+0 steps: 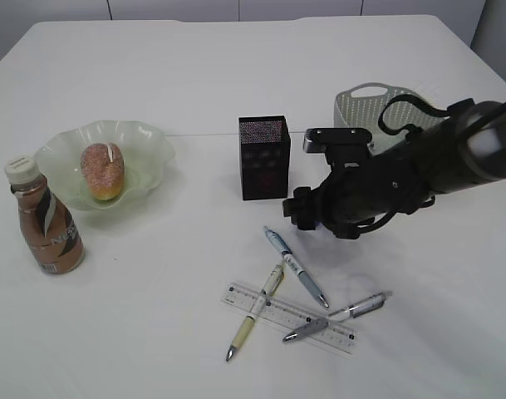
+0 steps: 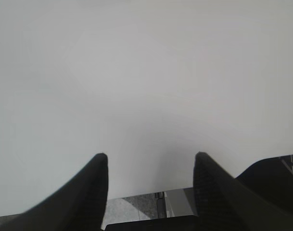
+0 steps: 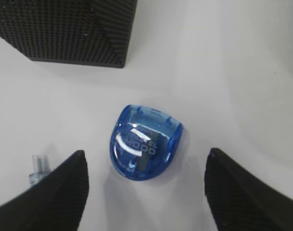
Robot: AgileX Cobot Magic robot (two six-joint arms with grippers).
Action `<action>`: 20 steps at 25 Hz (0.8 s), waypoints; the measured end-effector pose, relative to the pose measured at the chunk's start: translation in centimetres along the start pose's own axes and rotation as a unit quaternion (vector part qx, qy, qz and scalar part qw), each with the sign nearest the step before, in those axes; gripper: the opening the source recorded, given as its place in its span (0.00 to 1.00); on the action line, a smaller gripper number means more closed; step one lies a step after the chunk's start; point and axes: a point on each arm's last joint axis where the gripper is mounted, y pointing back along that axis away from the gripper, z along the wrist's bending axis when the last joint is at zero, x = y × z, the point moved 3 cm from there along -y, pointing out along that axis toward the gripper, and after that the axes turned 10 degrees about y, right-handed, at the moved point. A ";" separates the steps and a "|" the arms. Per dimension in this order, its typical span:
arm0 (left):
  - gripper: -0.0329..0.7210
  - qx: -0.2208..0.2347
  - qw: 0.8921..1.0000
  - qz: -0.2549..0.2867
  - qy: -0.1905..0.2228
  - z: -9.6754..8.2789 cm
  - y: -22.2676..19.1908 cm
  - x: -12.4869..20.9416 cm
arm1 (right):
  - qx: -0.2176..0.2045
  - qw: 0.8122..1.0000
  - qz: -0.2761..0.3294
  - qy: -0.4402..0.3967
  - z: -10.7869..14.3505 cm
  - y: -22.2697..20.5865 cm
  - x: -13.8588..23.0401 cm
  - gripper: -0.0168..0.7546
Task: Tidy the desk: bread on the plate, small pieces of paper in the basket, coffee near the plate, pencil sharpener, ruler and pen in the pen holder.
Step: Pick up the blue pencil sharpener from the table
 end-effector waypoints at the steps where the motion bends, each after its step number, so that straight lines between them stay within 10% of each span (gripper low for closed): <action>1: 0.58 0.000 1.000 0.000 0.000 0.0 0.0 0.0 | 0.000 1.000 -0.001 -0.001 -0.1 0.0 0.0 0.77; 20: 0.58 0.000 1.000 0.000 0.000 0.0 0.0 0.0 | -0.009 0.999 -0.052 0.001 0.2 0.2 -2.1 0.77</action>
